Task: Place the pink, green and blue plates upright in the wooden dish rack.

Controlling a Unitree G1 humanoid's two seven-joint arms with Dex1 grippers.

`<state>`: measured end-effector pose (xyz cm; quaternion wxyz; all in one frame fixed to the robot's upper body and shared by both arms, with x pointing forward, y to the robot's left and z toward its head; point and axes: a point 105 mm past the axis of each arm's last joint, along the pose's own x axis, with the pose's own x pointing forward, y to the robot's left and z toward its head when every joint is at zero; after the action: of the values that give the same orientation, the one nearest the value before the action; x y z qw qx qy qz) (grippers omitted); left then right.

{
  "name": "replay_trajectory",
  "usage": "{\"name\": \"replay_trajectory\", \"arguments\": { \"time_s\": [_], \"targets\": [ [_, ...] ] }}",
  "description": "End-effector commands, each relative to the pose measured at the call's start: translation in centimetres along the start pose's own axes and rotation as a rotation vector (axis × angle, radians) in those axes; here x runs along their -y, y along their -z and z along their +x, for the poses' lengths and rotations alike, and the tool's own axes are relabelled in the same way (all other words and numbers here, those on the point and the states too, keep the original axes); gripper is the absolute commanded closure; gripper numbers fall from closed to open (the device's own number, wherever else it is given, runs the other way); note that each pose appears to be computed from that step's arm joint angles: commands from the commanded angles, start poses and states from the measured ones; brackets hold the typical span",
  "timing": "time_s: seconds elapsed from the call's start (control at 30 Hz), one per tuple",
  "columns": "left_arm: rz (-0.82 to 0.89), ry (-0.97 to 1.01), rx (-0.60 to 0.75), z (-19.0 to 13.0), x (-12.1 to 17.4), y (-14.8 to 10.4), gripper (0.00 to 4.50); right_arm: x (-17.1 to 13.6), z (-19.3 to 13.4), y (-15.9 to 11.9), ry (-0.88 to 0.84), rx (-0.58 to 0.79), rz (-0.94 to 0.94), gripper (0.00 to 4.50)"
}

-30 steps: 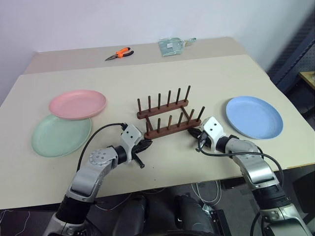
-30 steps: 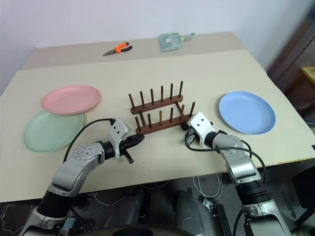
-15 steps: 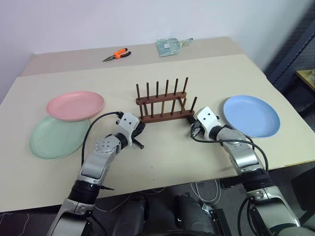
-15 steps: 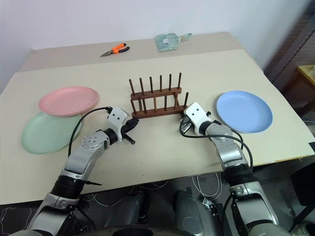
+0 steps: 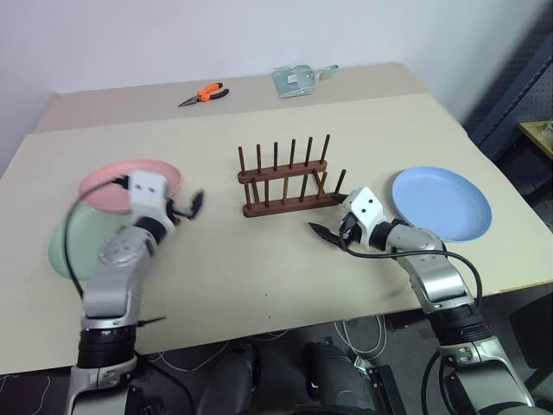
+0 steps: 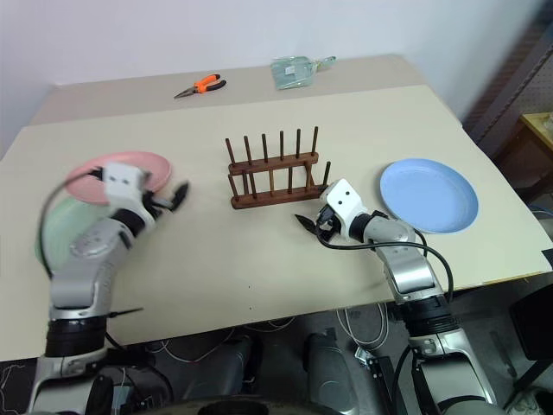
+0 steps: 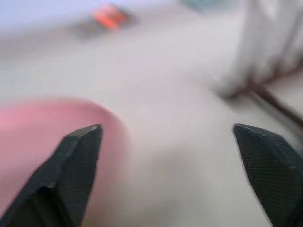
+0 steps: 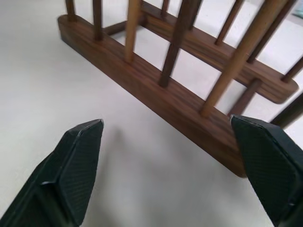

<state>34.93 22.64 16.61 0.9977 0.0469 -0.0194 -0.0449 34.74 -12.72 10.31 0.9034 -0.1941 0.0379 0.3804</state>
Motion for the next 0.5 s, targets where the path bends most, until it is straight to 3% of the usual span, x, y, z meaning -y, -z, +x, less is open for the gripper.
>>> {"name": "replay_trajectory", "arguments": {
  "time_s": [0.03,0.2,0.4,0.5],
  "targets": [
    [-0.057,-0.257,0.132,-1.4,-4.5,-4.6,0.16,-0.7,-0.1,-1.8,-0.042,0.063,-0.03,0.0],
    [-0.36,-0.59,0.087,-4.4,-10.1,-3.4,0.16,-0.7,0.3,-2.0,-0.056,0.069,-0.035,0.0],
    [-0.552,-0.621,-0.001,-5.7,-10.7,-1.1,0.16,-1.1,0.6,-2.1,-0.079,0.074,-0.036,0.0],
    [-0.695,-0.553,-0.074,-5.1,-9.3,0.7,0.16,-1.1,0.8,-2.2,-0.081,0.081,-0.038,0.0]
  ]
}}
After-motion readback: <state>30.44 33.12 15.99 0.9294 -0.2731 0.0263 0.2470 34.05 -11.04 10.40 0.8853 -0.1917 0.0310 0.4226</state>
